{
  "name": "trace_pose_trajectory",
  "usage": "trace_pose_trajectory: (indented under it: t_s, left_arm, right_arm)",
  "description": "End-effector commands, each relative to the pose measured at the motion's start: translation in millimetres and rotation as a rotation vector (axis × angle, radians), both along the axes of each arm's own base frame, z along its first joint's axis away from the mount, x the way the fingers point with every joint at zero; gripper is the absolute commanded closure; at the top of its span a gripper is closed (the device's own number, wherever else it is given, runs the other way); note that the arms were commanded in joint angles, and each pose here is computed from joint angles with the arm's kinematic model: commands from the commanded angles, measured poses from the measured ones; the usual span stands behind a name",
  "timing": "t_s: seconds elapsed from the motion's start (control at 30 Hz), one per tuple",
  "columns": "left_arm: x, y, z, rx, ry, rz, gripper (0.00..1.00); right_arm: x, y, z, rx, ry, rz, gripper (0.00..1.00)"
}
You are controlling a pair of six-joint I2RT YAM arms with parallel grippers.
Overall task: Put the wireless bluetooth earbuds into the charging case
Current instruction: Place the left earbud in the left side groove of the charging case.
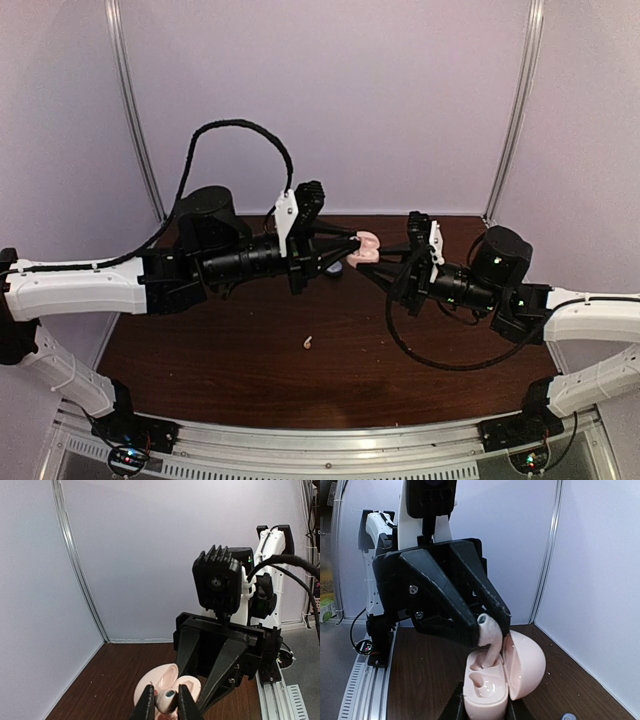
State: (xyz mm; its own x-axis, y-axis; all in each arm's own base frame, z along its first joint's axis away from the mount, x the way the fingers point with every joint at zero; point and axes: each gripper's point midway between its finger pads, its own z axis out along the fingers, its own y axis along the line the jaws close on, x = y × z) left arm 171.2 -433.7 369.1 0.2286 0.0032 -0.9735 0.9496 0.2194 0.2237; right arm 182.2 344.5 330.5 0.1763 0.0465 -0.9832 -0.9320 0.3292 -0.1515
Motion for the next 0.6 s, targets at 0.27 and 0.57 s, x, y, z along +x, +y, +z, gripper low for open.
trace_pose_trajectory:
  t_s: [0.27, 0.57]
  left_arm:
    - [-17, -5, 8, -0.027, -0.037, -0.081, 0.92]
    - [-20, -2, 11, -0.051, -0.037, -0.088, 0.92]
  right_arm:
    - [-3, -1, 36, 0.132, 0.003, 0.018, 1.00]
    - [-1, -1, 42, 0.173, 0.022, 0.019, 1.00]
